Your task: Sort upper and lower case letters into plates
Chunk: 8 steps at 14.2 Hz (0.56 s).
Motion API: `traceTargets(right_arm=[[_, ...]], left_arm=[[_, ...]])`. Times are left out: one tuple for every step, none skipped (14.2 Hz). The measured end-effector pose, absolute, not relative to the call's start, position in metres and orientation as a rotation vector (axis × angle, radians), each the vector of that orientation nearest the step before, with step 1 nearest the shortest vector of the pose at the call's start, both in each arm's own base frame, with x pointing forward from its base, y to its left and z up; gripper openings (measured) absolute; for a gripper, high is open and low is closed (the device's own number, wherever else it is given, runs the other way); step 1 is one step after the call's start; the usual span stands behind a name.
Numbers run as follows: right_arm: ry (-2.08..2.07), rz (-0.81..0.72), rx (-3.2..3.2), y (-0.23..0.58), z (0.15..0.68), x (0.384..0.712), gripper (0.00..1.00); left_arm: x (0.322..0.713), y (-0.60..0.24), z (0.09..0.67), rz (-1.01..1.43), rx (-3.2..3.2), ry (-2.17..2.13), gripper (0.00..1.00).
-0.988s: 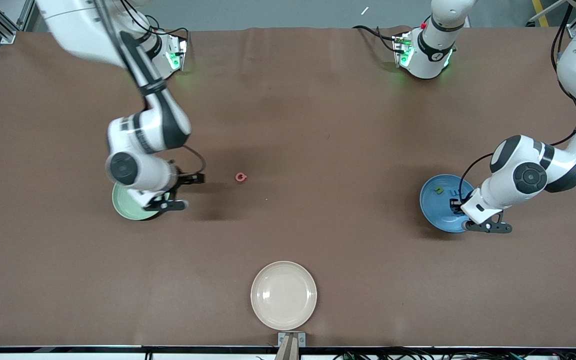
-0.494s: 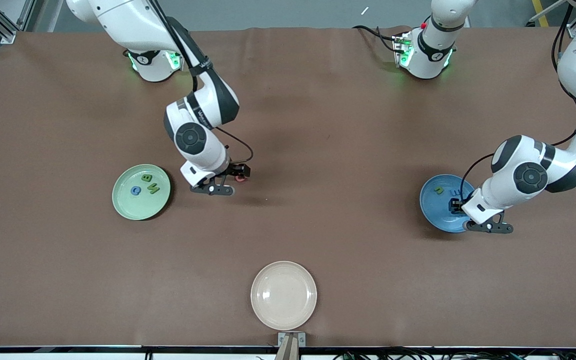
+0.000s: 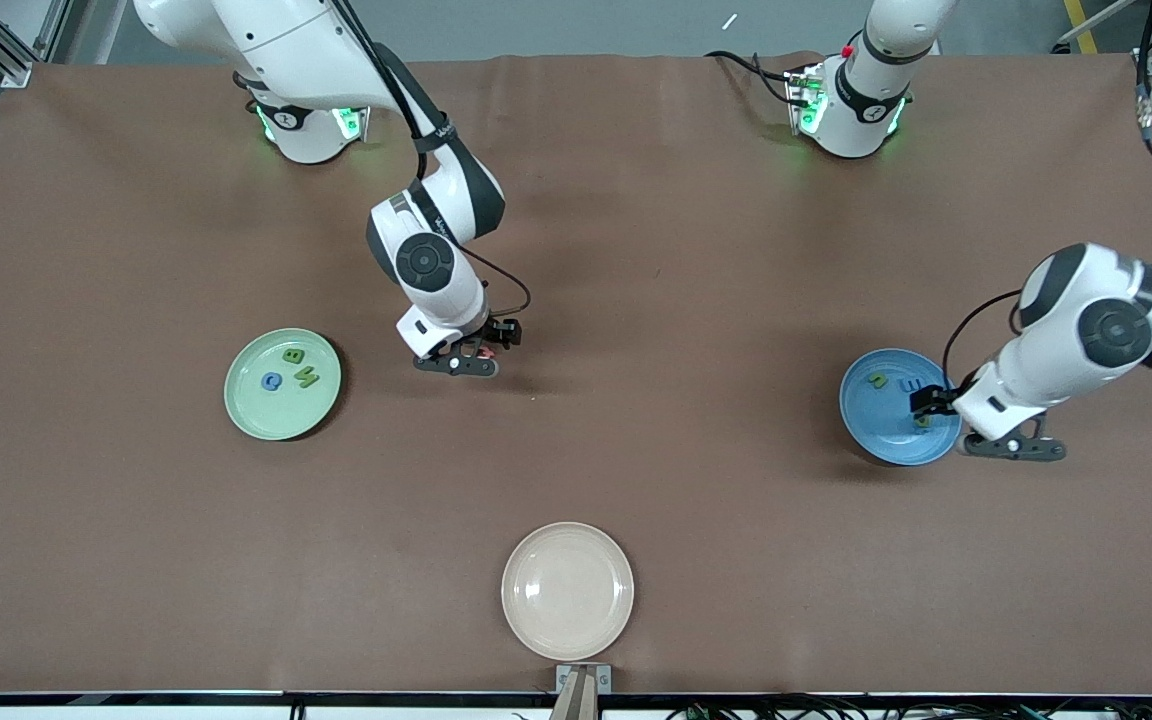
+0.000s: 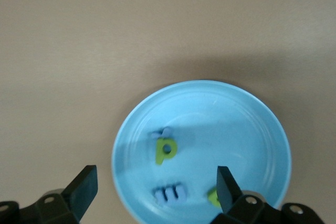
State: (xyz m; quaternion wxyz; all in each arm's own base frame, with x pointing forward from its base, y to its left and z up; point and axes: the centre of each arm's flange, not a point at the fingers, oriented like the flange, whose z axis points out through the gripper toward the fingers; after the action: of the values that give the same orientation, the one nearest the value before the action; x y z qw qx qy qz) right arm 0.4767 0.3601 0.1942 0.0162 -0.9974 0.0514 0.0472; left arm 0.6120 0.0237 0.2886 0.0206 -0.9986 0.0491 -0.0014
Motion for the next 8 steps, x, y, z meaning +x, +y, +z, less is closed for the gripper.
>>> traceTargets(right_arm=[[0.153, 0.143, -3.102, 0.362, 0.192, 0.475, 0.77], [0.149, 0.133, -3.099, 0.364, 0.192, 0.475, 0.74], [0.148, 0.128, -3.098, 0.365, 0.191, 0.475, 0.74], [0.149, 0.124, -3.097, 0.364, 0.190, 0.475, 0.74], [0.151, 0.115, -3.096, 0.364, 0.189, 0.476, 0.74], [0.151, 0.099, -3.094, 0.363, 0.187, 0.478, 0.74], [0.150, 0.082, -3.094, 0.362, 0.183, 0.479, 0.74], [0.148, 0.071, -3.097, 0.360, 0.179, 0.481, 0.74]], left_arm=[[0.612, 0.028, 0.300, -0.019, -3.100, 0.140, 1.00], [0.611, 0.031, 0.305, -0.029, -3.103, 0.129, 1.00], [0.611, 0.033, 0.306, -0.031, -3.104, 0.124, 1.00], [0.611, 0.034, 0.306, -0.030, -3.104, 0.123, 1.00], [0.611, 0.033, 0.306, -0.031, -3.105, 0.123, 1.00], [0.612, 0.033, 0.307, -0.035, -3.105, 0.123, 1.00], [0.613, 0.033, 0.309, -0.041, -3.105, 0.122, 1.00], [0.614, 0.034, 0.311, -0.047, -3.105, 0.119, 1.00]])
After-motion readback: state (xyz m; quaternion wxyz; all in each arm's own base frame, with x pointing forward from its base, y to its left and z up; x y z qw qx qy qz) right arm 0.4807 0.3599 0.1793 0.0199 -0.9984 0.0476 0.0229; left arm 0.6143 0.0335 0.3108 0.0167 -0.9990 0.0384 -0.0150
